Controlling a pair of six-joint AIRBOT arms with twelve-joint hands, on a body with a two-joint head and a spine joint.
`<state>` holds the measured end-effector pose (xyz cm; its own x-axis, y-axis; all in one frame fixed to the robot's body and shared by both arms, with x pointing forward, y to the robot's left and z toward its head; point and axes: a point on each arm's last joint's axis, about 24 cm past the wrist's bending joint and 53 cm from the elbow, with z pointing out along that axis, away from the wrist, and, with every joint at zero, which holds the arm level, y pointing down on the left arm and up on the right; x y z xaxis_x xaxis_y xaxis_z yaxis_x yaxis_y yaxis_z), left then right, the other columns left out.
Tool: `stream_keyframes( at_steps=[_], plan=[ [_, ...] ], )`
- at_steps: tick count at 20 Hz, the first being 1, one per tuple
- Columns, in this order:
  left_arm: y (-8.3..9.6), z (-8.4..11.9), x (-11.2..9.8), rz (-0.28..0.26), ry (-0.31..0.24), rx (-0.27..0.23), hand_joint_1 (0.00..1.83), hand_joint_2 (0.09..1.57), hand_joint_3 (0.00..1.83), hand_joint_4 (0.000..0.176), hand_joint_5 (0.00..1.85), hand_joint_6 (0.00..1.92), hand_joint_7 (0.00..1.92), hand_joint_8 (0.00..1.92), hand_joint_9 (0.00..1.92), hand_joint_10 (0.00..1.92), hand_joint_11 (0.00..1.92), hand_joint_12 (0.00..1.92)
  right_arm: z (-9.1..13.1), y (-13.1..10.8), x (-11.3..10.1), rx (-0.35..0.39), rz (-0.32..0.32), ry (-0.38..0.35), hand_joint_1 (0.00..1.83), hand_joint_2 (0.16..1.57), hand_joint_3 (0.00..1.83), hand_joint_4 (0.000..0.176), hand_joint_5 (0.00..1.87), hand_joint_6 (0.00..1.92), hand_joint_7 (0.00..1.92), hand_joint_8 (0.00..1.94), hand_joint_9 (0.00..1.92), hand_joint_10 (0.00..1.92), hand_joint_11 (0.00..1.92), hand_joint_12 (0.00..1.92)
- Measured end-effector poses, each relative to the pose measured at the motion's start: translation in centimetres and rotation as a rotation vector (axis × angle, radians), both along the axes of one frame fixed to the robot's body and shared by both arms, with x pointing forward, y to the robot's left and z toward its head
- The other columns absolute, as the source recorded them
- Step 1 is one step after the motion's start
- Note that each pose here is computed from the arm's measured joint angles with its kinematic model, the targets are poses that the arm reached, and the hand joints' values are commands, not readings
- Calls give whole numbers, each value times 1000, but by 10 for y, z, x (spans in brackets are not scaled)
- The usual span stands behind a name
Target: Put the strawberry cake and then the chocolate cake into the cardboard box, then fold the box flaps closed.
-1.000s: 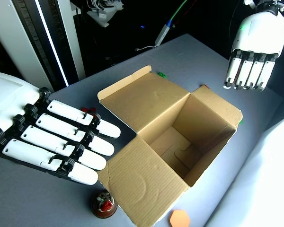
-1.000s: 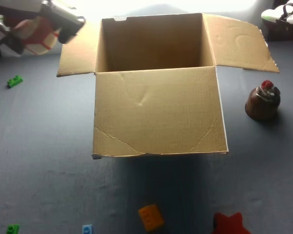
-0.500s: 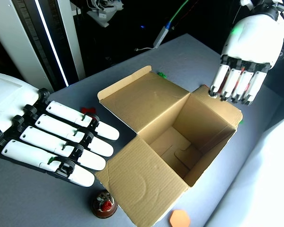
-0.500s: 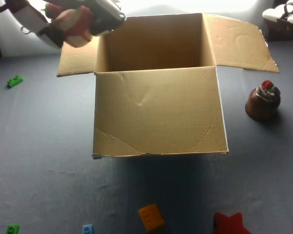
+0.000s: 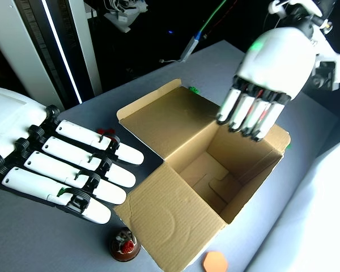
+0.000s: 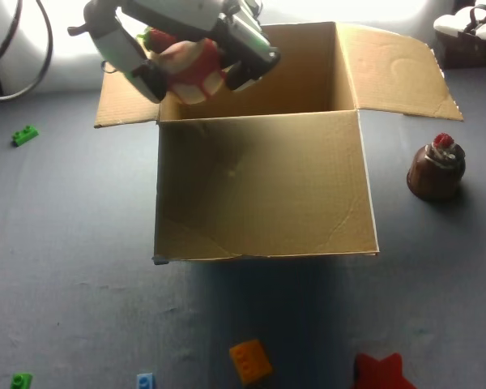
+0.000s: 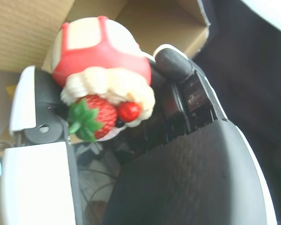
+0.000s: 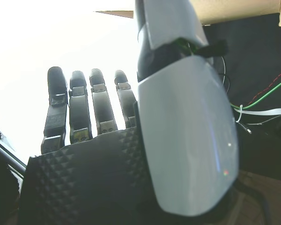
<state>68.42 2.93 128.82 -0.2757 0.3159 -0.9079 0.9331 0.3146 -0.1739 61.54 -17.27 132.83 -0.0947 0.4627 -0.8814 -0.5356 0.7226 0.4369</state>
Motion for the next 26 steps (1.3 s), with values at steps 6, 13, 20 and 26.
stream_keyframes(
  at_steps=[6, 13, 20, 26],
  plan=[
    [-18, -2, 15, 9, -1, 4, 1223, 1414, 0, 0, 389, 1825, 417, 1782, 496, 1823, 343, 1921, 1, 0, 0, 3, 0, -1, 1004, 1027, 2, 19, 0, 0, 1, 0, 41, 6, 2, 1],
    [-25, -9, 19, 10, -1, 20, 1430, 1344, 3, 0, 251, 1490, 436, 1729, 503, 1820, 296, 1921, 0, -7, 5, 65, -17, 41, 1054, 1020, 0, 17, 19, 8, 39, 11, 67, 18, 0, 0],
    [-23, -16, 19, 13, 3, 30, 1262, 1191, 0, 0, 192, 1451, 221, 1520, 262, 1577, 222, 1911, -22, -25, 26, 182, -66, 207, 1018, 1014, 0, 20, 14, 6, 35, 5, 111, 25, 0, 523],
    [-23, -16, 20, 14, -2, 31, 939, 1101, 0, 0, 247, 347, 340, 238, 246, 815, 2, 1545, -37, -36, 39, 257, -91, 306, 902, 1043, 2, 21, 0, 0, 46, 1, 127, 19, 0, 814]
  ],
)
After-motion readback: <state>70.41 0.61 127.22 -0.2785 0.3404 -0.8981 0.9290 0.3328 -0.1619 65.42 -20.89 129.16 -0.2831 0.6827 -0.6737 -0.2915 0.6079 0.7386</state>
